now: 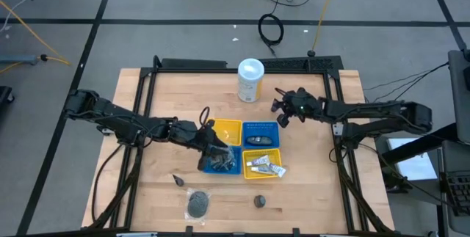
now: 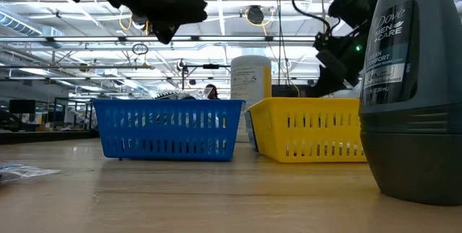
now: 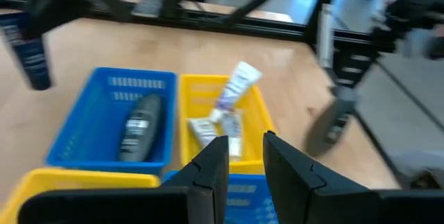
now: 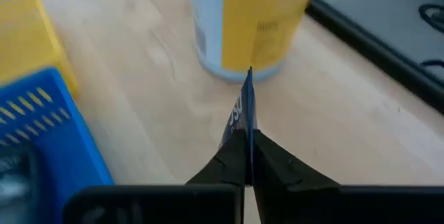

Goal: Pick & Place Travel size toiletries
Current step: Put the blue shave cream into the top yellow bin

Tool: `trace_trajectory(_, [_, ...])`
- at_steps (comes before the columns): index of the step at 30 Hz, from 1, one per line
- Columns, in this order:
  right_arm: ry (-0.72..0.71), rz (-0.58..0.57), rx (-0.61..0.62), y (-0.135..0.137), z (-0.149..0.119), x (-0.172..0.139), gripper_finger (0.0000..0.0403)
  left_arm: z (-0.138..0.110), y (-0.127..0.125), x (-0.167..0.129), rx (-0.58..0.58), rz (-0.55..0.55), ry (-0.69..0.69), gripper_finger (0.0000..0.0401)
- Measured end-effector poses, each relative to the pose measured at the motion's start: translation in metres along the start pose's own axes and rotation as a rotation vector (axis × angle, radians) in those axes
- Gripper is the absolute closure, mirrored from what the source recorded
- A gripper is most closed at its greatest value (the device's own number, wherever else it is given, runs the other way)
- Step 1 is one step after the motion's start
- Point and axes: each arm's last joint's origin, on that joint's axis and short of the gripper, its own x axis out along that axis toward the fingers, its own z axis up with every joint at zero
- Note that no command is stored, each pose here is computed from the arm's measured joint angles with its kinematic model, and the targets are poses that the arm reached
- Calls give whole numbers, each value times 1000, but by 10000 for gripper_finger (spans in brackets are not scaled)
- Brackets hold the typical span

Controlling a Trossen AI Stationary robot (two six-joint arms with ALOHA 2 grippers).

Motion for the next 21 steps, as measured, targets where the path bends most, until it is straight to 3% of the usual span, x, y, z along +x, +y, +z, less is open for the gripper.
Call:
trace_trajectory(7, [-161,152,21,11,20,-21,402,0,3,0,-11,89,-17,313])
trace_trajectory(21, [-471,524,-24,73,34,-66,403,9,4,0,11,166,-120,313])
